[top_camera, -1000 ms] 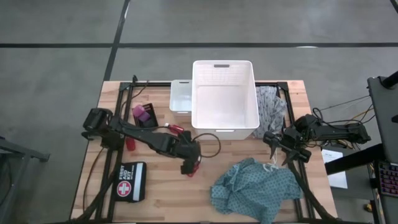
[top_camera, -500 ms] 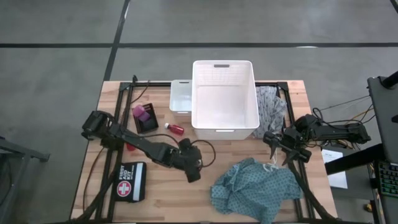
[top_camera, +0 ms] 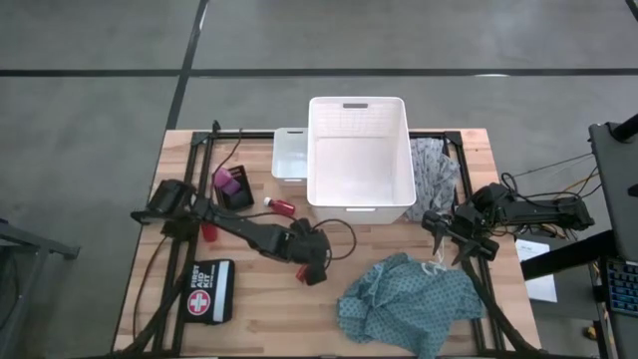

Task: Pick & Place Medicine items
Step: Put the bottom red pill bottle into the white bin

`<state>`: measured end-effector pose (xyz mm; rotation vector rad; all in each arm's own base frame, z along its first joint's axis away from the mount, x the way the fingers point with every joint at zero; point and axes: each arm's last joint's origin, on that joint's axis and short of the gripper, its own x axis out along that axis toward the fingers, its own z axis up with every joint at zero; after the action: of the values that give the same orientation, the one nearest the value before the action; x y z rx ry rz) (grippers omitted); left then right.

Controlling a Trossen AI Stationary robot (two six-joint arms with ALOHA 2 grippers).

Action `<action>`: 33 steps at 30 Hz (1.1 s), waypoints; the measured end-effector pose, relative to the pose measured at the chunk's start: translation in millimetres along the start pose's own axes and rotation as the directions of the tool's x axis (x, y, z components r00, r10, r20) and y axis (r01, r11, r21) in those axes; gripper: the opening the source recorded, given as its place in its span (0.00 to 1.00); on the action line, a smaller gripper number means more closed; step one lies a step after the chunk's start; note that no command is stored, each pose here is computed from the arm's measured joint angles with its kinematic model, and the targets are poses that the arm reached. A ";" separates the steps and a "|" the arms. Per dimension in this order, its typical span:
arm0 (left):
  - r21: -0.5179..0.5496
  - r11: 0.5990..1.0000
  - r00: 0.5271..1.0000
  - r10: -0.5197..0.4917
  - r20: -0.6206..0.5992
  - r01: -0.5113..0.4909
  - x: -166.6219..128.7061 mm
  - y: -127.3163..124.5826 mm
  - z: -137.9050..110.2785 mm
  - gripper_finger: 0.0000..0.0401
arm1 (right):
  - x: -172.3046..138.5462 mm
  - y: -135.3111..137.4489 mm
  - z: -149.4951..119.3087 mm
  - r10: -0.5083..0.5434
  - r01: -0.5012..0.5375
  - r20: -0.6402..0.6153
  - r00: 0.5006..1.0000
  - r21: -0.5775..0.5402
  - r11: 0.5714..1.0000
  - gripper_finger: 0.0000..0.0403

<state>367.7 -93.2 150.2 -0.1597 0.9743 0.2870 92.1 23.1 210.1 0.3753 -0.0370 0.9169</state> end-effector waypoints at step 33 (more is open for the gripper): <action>-0.091 0.996 0.987 -0.013 -0.161 -0.001 25.1 6.8 -14.1 0.63 | 0.0 -0.2 -0.4 -0.002 0.002 -0.003 1.000 0.004 1.000 0.56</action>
<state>367.7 -86.2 121.4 -0.2718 1.1214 0.3164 92.2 23.1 209.7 0.3777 -0.0322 0.9160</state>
